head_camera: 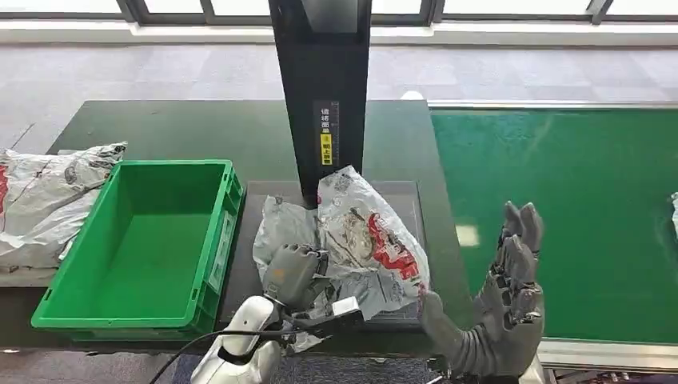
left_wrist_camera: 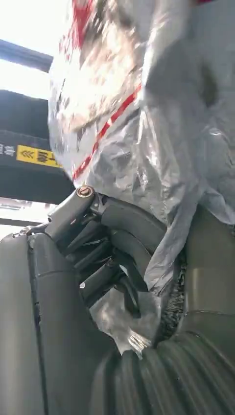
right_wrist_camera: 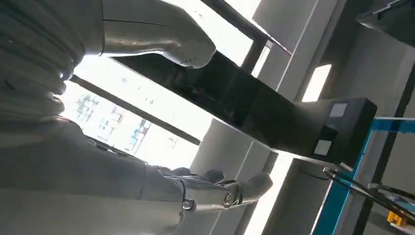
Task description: Moved the parcel from conveyor to table for the left to box.
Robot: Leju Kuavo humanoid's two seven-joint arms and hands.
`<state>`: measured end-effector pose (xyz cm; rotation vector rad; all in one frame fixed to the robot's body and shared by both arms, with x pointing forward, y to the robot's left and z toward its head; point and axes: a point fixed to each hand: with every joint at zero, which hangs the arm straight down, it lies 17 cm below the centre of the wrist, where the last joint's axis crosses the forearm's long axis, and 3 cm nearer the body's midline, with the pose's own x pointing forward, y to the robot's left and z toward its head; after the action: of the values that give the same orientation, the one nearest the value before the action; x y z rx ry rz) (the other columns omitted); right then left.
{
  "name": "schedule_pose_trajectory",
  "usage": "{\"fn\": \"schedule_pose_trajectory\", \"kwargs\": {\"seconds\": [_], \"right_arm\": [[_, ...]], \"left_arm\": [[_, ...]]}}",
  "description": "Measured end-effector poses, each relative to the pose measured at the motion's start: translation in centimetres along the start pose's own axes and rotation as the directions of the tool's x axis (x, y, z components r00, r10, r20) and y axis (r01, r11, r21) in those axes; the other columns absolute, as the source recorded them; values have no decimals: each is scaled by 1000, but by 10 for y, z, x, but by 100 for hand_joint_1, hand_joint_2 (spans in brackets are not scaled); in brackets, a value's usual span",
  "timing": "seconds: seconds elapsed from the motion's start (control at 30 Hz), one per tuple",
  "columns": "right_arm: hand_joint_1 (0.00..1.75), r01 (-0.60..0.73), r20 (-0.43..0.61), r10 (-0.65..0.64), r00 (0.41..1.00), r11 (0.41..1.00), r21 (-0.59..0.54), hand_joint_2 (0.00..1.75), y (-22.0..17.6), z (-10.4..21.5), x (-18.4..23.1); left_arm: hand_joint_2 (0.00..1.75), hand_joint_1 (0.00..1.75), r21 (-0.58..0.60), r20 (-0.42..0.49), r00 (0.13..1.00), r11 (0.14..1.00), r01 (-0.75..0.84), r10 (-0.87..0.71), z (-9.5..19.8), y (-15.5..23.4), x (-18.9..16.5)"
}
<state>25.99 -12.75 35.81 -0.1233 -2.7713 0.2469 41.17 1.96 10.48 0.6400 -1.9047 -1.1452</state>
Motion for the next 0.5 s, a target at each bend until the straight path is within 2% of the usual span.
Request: {"fn": "schedule_pose_trajectory", "kwargs": {"seconds": [0.23, 0.37, 0.5], "right_arm": [[0, -1, -2, 1, 1000, 1000, -1, 175, 0, 0, 0], [0, -7, -5, 7, 1000, 1000, -10, 175, -2, 1, 0], [0, -4, -7, 4, 1000, 1000, -17, 175, -3, 0, -1]], "left_arm": [[175, 175, 54, 9, 1000, 998, -7, 6, -1, 15, 4], [175, 175, 373, 33, 999, 928, -21, 10, 9, 93, 9], [175, 175, 511, 63, 998, 859, -42, 11, 25, 142, 14]]}}
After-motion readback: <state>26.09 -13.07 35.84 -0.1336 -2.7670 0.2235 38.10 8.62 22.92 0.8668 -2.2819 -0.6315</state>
